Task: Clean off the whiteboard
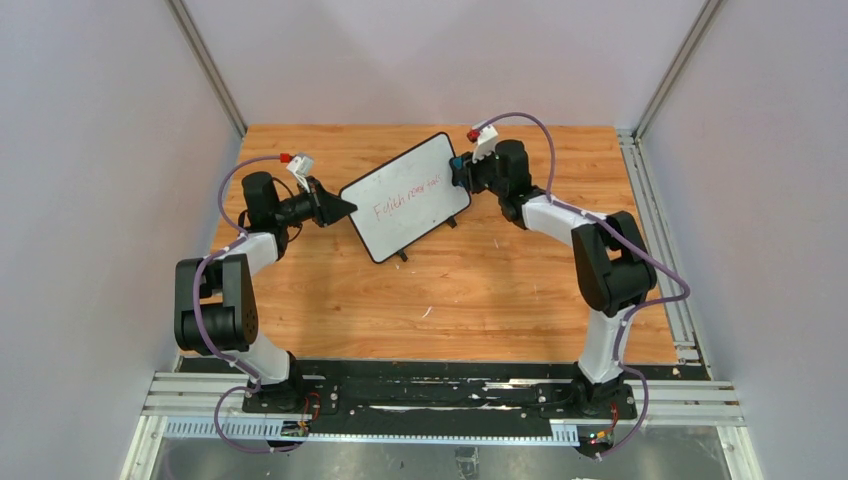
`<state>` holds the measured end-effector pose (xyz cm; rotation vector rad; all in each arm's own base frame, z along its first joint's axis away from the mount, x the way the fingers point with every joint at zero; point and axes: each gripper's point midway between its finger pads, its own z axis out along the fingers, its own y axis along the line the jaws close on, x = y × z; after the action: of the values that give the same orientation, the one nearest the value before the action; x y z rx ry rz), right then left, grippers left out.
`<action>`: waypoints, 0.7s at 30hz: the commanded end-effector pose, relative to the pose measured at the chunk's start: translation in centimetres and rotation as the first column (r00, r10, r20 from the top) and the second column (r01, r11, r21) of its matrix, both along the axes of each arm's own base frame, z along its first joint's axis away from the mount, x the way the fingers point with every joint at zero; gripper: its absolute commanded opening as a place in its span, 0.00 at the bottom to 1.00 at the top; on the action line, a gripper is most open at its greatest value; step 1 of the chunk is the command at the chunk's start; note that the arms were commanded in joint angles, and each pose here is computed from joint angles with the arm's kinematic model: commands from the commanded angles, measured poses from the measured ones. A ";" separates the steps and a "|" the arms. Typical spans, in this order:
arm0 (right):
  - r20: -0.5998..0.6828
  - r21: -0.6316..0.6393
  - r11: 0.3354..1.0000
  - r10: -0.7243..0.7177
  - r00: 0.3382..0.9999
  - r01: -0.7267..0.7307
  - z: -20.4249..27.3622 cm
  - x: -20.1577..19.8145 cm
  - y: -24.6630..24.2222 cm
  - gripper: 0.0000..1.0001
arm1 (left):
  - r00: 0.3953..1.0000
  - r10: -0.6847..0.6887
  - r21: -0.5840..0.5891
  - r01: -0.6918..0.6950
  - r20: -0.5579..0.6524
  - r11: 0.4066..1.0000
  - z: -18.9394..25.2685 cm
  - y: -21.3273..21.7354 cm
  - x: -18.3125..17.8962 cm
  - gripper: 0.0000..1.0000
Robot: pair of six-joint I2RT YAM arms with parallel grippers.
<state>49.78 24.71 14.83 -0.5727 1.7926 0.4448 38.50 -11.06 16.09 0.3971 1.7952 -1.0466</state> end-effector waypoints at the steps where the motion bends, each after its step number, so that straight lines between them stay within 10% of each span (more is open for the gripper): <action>1: 0.044 0.012 0.997 0.073 0.996 -0.074 1.7 0.7 3.4 0.01 | 0.998 0.035 0.052 -0.038 0.053 0.998 -0.6 0.7 1.3 0.00; 21: -0.031 -0.025 0.986 0.165 0.986 -0.166 -1.7 -1.6 7.9 0.01 | 0.998 0.051 0.077 -0.054 0.047 0.996 -0.5 0.9 1.1 0.00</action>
<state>50.49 29.01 15.14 -0.6464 1.7765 0.4824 38.60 -10.95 15.91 0.3817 1.8097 -1.0420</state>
